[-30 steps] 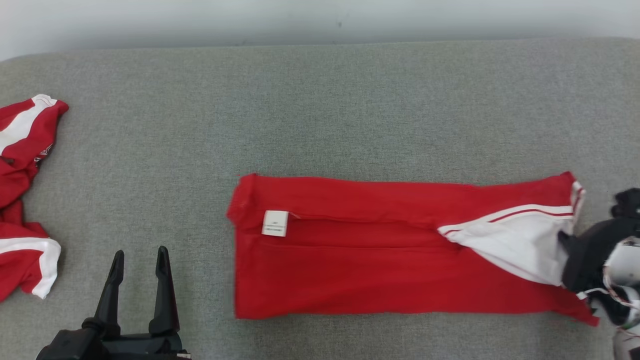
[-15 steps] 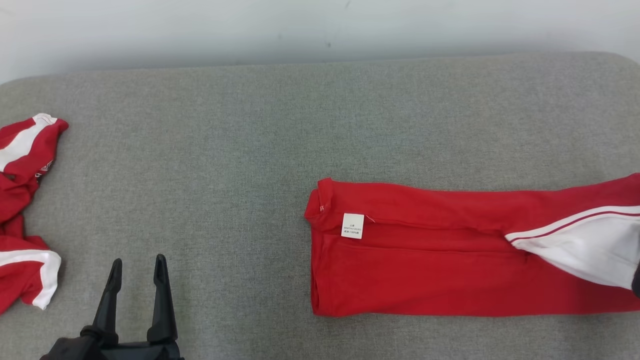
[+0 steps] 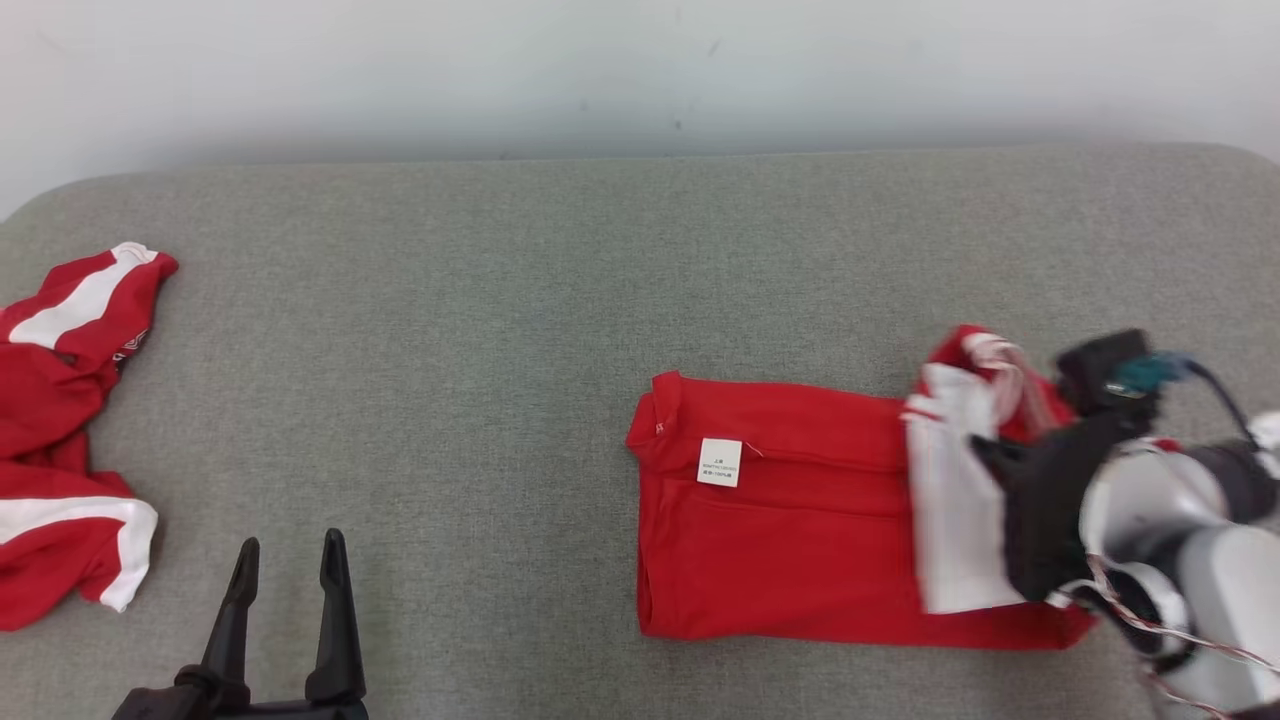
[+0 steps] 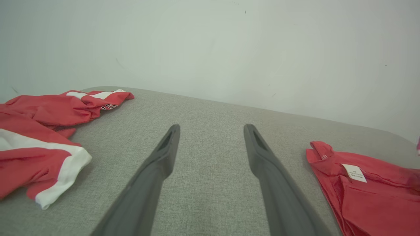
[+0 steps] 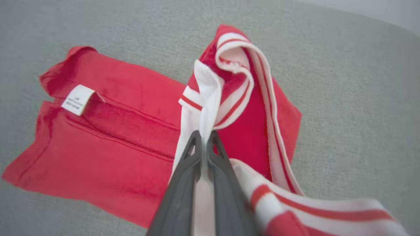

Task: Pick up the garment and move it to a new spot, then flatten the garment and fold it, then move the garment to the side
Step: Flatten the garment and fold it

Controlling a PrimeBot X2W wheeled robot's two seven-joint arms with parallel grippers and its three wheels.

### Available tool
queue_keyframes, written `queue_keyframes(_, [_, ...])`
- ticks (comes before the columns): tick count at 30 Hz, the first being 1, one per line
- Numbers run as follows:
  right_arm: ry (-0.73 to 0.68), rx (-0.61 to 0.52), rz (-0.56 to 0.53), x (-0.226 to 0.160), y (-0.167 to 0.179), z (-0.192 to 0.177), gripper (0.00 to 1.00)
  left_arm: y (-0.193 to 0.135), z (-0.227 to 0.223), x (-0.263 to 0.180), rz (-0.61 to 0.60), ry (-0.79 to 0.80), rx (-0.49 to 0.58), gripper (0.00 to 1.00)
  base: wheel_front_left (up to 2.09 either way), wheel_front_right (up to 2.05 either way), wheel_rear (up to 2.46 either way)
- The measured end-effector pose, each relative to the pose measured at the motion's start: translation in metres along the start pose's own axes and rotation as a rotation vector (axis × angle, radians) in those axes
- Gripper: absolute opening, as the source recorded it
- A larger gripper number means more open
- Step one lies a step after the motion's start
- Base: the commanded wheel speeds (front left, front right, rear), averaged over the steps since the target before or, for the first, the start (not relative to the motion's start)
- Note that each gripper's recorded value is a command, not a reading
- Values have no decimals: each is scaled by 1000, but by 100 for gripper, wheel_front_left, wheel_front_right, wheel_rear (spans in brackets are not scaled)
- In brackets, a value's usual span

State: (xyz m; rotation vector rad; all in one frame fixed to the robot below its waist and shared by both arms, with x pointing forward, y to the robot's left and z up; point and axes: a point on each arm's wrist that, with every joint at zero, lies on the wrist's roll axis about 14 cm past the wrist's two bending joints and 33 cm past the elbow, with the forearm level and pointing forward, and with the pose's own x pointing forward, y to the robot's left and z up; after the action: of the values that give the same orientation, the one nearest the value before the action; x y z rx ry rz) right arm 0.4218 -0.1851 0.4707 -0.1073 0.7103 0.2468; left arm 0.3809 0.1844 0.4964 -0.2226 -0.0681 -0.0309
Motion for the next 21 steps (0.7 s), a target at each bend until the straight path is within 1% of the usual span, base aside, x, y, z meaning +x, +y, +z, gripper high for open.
queue_keyframes(1, [-7,-34,63,7,24,11,0,2,1,-2,6,-1,-3,100,0,0,0])
queue_keyframes(3, [-3,-67,113,14,43,19,0,3,0,-3,13,2,-6,100,0,0,0])
queue_keyframes(4, [-3,-67,113,14,43,19,0,3,0,-3,13,2,-6,100,0,0,0])
queue_keyframes(10, [5,-130,249,38,99,36,0,7,-1,-7,27,4,-17,100,0,0,0])
queue_keyframes(17, [36,-189,354,60,146,39,0,20,2,-13,70,1,-18,100,0,0,0])
queue_keyframes(21, [52,-209,392,70,163,37,0,27,2,-15,94,1,-17,100,0,0,0])
